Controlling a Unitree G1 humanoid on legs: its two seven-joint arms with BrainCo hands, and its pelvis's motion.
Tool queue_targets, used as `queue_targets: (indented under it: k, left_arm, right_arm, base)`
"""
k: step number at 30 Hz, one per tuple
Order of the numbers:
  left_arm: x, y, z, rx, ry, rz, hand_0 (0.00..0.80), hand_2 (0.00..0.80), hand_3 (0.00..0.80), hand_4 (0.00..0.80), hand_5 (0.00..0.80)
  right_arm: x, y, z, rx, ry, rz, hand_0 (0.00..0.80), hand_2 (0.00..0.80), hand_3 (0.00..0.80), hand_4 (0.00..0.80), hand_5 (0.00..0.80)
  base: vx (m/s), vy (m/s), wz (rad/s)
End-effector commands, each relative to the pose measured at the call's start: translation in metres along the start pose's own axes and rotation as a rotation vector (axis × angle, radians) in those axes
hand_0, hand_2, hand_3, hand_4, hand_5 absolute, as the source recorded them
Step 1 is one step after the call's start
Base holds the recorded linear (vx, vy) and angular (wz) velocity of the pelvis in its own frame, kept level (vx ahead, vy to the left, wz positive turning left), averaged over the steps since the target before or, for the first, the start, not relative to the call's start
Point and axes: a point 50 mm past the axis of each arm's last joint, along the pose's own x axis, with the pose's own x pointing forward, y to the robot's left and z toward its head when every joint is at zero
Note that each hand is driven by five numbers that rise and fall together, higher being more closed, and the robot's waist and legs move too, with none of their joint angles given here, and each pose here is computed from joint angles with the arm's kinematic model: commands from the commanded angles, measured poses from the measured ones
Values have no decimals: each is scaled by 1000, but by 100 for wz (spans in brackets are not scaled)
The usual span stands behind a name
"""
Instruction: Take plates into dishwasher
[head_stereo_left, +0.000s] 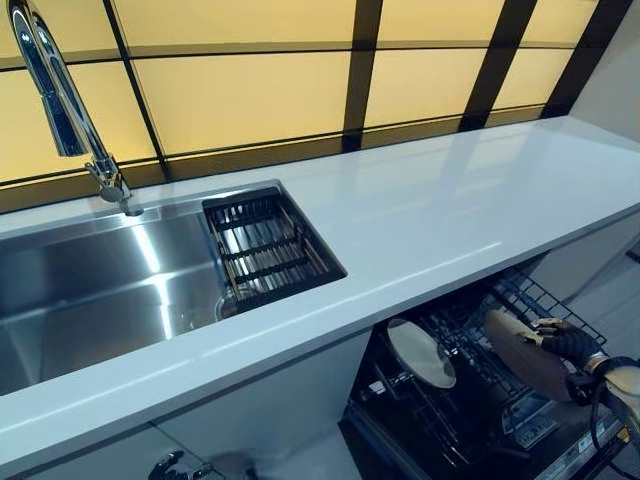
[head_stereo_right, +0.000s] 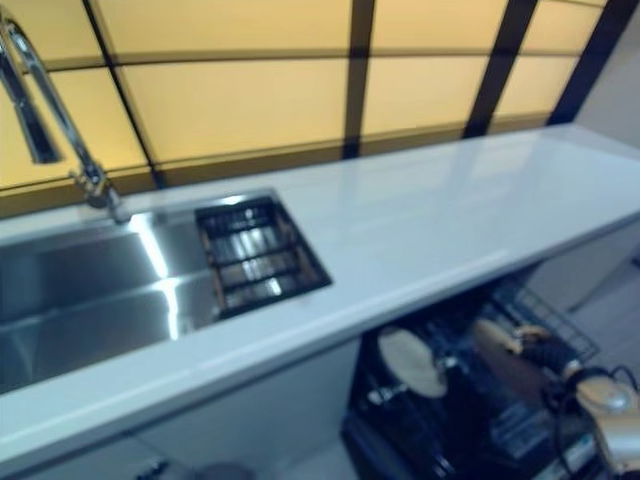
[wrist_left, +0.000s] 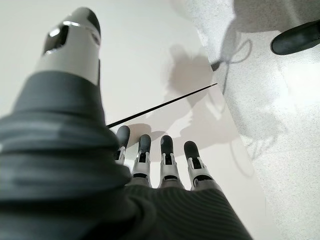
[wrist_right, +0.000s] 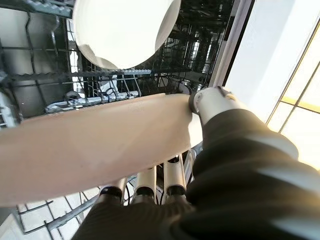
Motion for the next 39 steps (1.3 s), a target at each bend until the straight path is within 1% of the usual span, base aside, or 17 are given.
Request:
queue_targets:
  k: [1,11,18,24,28,32,39]
  left_arm:
    - [12,21,48,15,-161,38,0,0,0,0,0]
    - [14,19,74,-10,-260,21,0,0,0,0,0]
    - [14,18,85,-17,-303,22,0,0,0,0,0]
    - [15,20,102,-53,-367,35,0,0,0,0,0]
    - [15,20,108,-68,-382,41,0,0,0,0,0]
    - [16,21,111,-77,-392,47,0,0,0,0,0]
    - [16,24,114,-91,-398,56,0,0,0,0,0]
  right_arm:
    - [11,-15,41,-11,-122,-90,800,800,800,800,800]
    - [12,-36,52,59,-149,-194,800,800,800,800,800]
    - [17,-39,61,95,-167,-224,800,800,800,800,800]
    - [22,-36,68,124,-193,-236,800,800,800,800,800]
    - [24,-35,66,136,-190,-248,800,800,800,800,800]
    - [24,-42,59,144,-167,-284,800,800,800,800,800]
    - [23,-47,37,162,-94,-310,800,800,800,800,800]
  base:
    - [-73,-135,10]
    - [-37,-129,12]
    - [-60,-103,7]
    - [-89,-53,2]
    - [-37,-22,0]
    - [-30,-8,0]
    - [7,4,2]
